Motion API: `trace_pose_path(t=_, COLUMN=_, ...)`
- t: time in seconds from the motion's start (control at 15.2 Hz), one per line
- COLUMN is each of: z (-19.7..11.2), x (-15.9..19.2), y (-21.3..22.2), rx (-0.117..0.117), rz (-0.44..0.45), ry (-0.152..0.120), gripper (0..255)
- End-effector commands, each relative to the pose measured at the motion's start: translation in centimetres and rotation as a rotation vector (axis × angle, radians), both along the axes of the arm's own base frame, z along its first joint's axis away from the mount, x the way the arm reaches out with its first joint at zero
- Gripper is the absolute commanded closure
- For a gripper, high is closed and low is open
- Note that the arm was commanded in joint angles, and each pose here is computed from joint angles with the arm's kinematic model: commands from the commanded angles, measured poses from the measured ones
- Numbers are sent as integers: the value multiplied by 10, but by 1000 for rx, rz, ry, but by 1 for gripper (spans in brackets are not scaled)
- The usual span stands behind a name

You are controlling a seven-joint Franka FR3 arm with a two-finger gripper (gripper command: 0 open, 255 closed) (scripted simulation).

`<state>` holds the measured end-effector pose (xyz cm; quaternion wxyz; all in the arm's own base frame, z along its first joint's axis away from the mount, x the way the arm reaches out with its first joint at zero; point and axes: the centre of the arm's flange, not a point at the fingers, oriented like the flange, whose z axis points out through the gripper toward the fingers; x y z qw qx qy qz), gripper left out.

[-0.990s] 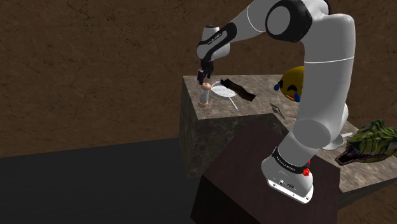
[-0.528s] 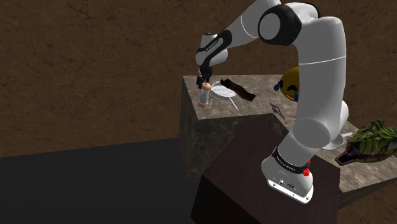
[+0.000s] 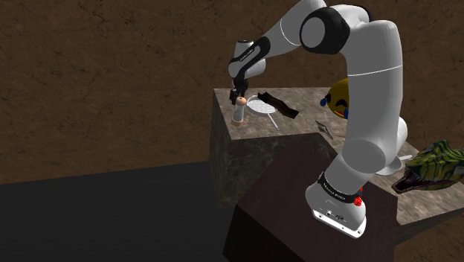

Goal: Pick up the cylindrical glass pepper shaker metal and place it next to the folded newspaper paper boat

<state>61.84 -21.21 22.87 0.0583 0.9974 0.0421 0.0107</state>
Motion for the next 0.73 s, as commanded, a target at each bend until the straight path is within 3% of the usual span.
trace_pose_path(t=0.0, z=0, x=0, y=0, rx=0, rz=0, ry=0, gripper=255)
trace_pose_path(t=0.66, z=5, x=0, y=0, rx=0, rz=0, ry=0, gripper=255)
